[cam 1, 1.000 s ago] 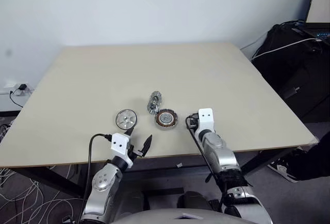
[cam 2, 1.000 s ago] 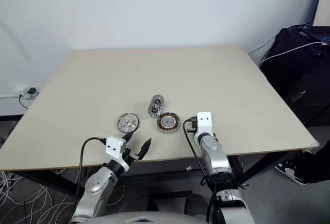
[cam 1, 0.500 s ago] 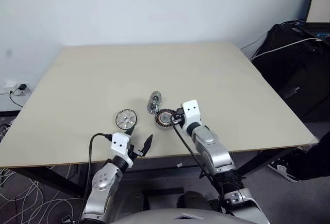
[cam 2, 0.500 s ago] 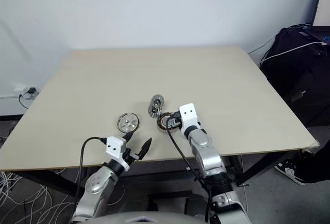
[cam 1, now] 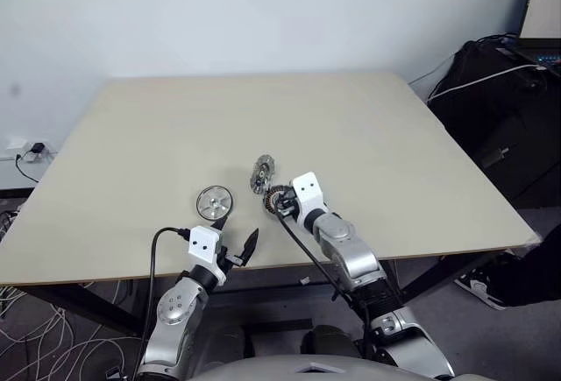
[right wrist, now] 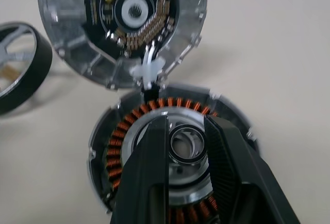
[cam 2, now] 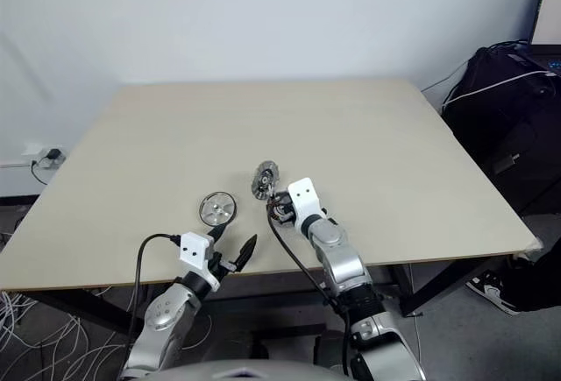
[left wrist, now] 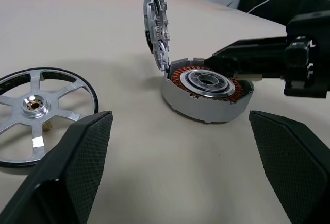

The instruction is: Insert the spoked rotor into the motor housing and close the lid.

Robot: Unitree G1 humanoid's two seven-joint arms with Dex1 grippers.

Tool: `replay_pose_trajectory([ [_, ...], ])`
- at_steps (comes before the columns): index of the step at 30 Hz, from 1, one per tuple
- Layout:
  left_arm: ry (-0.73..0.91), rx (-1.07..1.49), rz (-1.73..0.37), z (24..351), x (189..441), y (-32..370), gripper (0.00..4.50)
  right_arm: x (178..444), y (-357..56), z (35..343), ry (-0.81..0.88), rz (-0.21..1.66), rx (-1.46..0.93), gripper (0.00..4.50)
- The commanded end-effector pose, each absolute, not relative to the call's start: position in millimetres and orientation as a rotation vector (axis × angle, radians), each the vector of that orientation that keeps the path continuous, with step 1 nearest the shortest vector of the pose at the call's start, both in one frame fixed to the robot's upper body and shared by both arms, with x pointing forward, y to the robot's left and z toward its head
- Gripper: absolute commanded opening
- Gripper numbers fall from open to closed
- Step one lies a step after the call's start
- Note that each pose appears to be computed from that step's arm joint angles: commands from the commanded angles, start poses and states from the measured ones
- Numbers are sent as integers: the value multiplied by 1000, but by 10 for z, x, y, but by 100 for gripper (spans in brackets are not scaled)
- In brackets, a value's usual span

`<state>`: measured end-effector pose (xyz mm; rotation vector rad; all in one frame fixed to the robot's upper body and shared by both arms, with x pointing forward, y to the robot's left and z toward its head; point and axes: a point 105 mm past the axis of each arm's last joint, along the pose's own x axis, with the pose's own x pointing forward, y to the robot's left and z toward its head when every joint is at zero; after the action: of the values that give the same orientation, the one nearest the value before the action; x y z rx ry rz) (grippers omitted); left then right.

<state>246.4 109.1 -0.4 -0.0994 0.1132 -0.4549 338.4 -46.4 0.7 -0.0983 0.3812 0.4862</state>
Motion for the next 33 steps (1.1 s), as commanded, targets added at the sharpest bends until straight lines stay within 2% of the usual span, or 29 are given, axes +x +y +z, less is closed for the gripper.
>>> replay_pose_trajectory([
  [1,47,-93,-457,149,2529,1074,450,3464,-389,152,324,504,-102,69],
  [26,41,-96,-447,174,2513,1061,450,3501,-331,89,350,530,-99,69],
  [27,41,-96,-447,173,2514,1061,450,3500,-333,87,351,530,-96,143],
  [33,45,-97,-448,154,2519,1069,450,3508,-340,195,299,532,-70,327],
])
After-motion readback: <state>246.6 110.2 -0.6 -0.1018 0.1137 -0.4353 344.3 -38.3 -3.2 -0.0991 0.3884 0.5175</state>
